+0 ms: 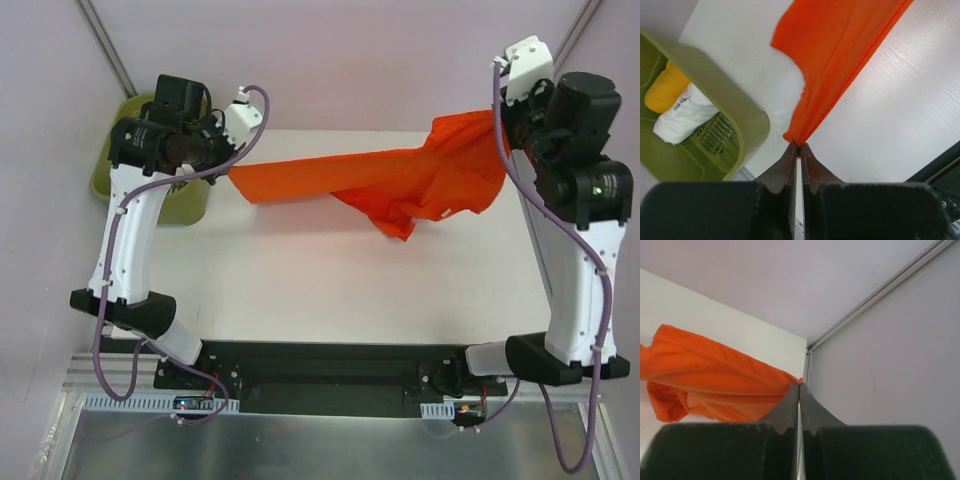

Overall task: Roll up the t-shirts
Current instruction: Flatten out the T-shirt at the center of the board.

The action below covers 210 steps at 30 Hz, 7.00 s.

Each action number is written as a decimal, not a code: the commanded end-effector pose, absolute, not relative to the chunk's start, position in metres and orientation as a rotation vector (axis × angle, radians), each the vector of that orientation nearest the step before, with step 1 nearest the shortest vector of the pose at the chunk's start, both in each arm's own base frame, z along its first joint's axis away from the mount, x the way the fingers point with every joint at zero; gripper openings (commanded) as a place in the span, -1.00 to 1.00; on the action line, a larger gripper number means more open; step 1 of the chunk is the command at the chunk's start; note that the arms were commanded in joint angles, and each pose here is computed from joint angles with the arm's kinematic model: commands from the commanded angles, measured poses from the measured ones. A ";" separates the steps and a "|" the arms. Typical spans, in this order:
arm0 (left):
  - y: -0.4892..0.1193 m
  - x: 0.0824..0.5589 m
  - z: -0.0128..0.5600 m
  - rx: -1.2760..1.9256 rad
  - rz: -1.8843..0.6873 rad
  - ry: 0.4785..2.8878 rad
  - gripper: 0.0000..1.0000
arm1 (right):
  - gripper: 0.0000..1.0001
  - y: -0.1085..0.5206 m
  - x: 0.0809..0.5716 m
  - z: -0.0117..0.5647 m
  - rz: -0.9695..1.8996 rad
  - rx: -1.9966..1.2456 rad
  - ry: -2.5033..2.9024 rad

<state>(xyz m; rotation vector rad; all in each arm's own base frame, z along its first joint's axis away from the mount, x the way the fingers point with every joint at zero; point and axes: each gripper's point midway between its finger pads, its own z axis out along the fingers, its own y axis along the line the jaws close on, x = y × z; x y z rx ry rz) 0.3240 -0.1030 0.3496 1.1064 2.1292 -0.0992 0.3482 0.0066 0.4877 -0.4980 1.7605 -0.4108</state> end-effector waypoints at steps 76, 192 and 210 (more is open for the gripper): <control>-0.090 0.616 0.156 1.028 0.086 2.067 -1.00 | -0.99 0.005 0.670 0.207 -0.477 -0.701 1.889; -0.144 0.617 0.111 1.076 -0.113 2.050 -1.00 | -0.99 -0.028 0.621 0.129 -0.578 -0.683 2.118; -0.157 0.630 0.118 1.272 0.107 1.905 -1.00 | -0.99 -0.025 0.599 0.154 -0.560 -0.690 2.160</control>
